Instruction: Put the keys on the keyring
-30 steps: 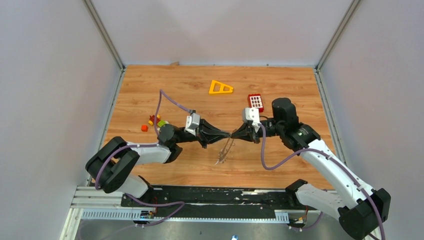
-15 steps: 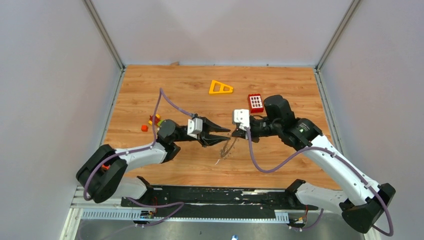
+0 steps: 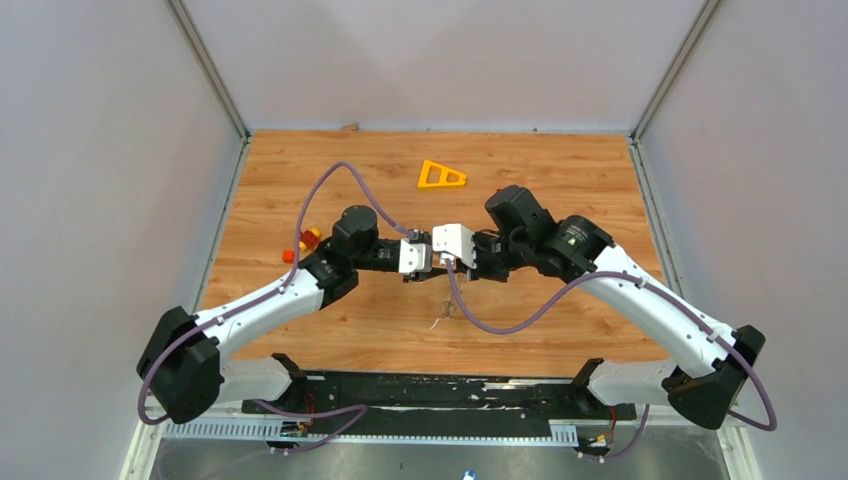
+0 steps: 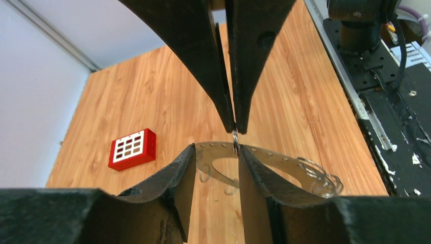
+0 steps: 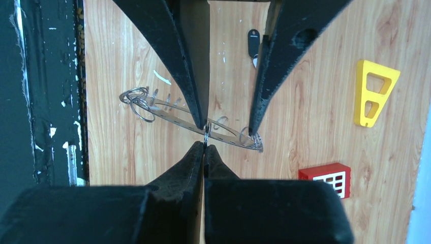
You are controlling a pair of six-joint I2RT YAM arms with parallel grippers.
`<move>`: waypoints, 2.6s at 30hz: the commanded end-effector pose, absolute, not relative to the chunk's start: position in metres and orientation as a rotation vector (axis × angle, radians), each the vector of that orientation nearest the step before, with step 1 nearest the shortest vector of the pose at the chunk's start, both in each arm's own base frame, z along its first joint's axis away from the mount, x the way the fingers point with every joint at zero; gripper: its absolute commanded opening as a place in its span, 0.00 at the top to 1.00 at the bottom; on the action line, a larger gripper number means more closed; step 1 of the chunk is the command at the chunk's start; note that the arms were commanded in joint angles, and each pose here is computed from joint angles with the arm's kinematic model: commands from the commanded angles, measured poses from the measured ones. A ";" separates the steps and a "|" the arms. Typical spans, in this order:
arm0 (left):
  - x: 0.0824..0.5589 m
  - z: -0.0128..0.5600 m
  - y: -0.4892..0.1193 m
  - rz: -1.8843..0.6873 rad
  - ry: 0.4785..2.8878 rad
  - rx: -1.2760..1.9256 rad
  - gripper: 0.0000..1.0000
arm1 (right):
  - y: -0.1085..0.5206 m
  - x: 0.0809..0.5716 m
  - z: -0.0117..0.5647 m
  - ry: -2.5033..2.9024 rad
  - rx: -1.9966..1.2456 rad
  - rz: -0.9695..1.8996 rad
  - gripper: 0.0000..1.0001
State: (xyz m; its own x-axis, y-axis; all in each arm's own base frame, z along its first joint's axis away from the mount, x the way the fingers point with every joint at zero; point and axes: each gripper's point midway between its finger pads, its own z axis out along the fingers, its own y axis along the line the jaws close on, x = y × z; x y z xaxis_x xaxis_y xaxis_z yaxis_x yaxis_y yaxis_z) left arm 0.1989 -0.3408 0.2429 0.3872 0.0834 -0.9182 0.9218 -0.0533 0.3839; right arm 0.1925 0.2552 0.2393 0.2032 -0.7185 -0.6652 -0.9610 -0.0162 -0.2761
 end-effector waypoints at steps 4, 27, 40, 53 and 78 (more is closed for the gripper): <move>0.198 0.241 -0.342 -0.867 0.911 1.506 0.65 | 0.254 0.197 0.264 1.556 -1.776 0.383 1.00; 0.182 0.255 -0.348 -1.008 0.844 1.434 0.82 | 0.257 0.199 0.254 1.576 -1.761 0.395 1.00; 0.182 0.249 -0.351 -1.040 0.862 1.429 1.00 | 0.261 0.200 0.258 1.563 -1.737 0.412 1.00; 0.183 0.267 -0.344 -1.111 0.888 1.227 1.00 | 0.247 0.208 0.273 1.561 -1.567 0.448 0.67; 0.161 0.306 -0.334 -1.419 0.820 0.910 1.00 | 0.249 0.162 0.285 1.247 -1.464 0.944 0.68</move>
State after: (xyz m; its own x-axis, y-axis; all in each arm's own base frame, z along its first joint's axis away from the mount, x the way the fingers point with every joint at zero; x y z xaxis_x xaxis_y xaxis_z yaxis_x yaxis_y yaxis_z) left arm 0.1652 -0.3383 0.2863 -0.0159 -0.3678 -0.9298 0.9985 -0.0553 0.0047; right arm 0.1665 0.2395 0.2715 0.1323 -0.3200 -0.9381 -0.9869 0.0454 -0.1547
